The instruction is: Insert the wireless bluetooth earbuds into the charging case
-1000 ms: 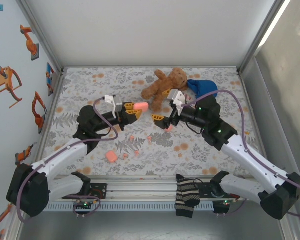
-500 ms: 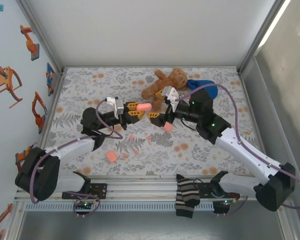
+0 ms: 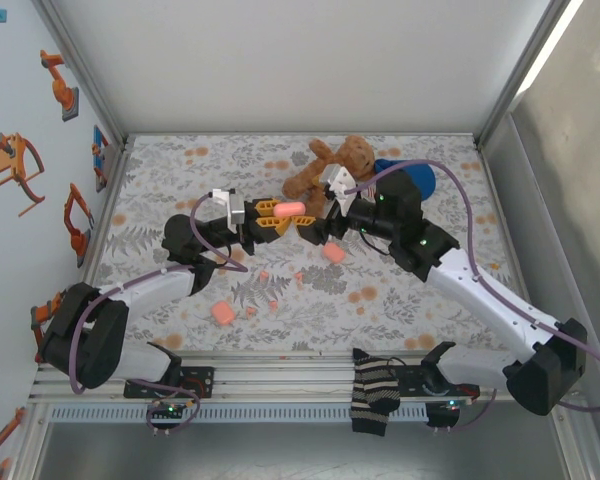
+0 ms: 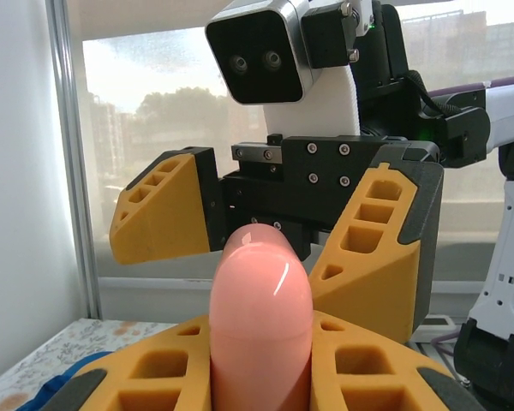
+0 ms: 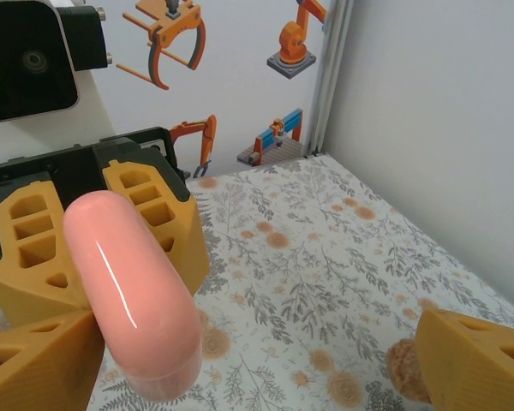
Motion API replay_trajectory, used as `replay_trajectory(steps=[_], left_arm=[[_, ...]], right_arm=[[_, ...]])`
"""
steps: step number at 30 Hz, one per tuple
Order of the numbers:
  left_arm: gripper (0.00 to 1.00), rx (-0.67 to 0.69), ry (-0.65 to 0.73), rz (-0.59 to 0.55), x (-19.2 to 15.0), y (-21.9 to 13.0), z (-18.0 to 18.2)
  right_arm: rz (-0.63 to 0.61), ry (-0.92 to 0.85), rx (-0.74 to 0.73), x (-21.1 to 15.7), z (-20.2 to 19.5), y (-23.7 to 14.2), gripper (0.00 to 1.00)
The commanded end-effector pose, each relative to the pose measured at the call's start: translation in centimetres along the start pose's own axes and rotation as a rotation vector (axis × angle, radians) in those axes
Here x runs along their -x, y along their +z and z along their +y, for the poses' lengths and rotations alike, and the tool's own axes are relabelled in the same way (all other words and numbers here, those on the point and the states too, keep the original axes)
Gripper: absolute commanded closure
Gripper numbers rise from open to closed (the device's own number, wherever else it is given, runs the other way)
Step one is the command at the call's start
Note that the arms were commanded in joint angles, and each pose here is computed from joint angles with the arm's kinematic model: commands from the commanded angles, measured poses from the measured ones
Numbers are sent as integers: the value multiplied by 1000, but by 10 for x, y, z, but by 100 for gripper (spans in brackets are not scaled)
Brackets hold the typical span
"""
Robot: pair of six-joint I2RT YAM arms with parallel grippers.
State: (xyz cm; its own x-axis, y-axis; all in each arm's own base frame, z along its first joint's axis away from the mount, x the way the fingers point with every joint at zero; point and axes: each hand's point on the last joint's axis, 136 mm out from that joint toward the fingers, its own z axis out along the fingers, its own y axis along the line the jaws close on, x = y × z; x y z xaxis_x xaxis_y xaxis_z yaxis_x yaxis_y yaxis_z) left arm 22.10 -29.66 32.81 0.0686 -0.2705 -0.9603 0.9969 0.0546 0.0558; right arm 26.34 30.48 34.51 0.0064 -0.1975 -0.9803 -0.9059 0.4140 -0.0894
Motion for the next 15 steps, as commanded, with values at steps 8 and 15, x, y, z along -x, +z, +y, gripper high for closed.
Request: replay_trajectory(steps=[8, 15], left_arm=[[100, -62, 30, -15, 10, 3, -11], [100, -64, 25, -9, 8, 3, -12]], right_arm=[[-31, -14, -113, 27, -25, -9, 8], [-37, -15, -133, 33, -31, -11, 8]])
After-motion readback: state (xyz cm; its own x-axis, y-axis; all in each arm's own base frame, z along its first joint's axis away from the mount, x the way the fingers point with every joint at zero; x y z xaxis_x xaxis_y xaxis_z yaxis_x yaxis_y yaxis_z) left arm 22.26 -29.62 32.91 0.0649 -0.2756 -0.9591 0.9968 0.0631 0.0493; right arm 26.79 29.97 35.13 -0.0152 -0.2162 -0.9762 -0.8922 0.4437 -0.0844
